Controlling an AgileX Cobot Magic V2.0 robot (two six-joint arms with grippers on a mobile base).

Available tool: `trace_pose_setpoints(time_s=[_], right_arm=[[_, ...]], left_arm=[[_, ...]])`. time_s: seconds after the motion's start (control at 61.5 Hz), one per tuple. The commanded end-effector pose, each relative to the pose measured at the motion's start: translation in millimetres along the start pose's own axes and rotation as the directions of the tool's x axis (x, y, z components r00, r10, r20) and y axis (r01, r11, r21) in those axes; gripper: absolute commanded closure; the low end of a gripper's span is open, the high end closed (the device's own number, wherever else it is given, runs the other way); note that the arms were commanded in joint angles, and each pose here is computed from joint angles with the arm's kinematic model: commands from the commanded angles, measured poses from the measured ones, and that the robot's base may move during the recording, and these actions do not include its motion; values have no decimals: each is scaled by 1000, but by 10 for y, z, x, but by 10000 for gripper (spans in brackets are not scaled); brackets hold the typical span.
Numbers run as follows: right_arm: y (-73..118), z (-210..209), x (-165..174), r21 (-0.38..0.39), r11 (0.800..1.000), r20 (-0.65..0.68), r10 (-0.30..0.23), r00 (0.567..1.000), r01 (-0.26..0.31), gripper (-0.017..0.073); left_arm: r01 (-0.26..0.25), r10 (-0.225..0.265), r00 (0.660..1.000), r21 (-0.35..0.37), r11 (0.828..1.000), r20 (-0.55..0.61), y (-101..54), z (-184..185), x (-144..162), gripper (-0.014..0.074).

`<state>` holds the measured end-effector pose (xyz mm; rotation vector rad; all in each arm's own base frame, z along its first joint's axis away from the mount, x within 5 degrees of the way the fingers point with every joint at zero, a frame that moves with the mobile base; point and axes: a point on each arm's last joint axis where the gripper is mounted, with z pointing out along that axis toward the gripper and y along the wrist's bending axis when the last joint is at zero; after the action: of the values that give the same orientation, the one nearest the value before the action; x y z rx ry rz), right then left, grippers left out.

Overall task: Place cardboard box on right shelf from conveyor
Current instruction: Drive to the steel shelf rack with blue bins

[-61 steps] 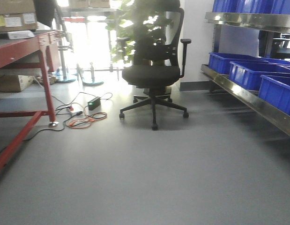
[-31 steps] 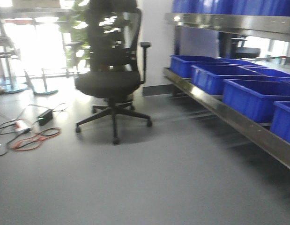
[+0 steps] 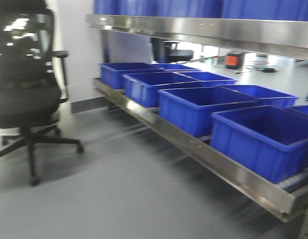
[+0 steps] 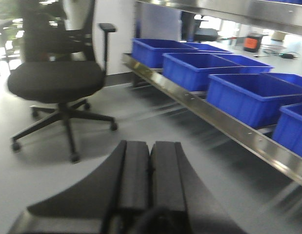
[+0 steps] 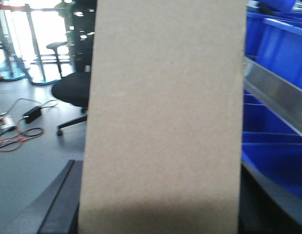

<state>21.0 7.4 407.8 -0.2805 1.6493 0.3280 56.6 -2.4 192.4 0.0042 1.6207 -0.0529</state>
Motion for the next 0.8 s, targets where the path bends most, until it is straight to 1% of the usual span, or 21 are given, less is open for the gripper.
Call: trace_pose_setpoints(time_s=[0.0,0.781], right_arm=[[5,-6,-162,4,1000,110,-15,994,15,336],[5,-6,-162,4,1000,110,-15,994,15,336]], left_arm=[[5,-6,996,2,1000,90,1,-9,-53,709],[5,-5,996,1,1000,90,2,-9,-53,710]])
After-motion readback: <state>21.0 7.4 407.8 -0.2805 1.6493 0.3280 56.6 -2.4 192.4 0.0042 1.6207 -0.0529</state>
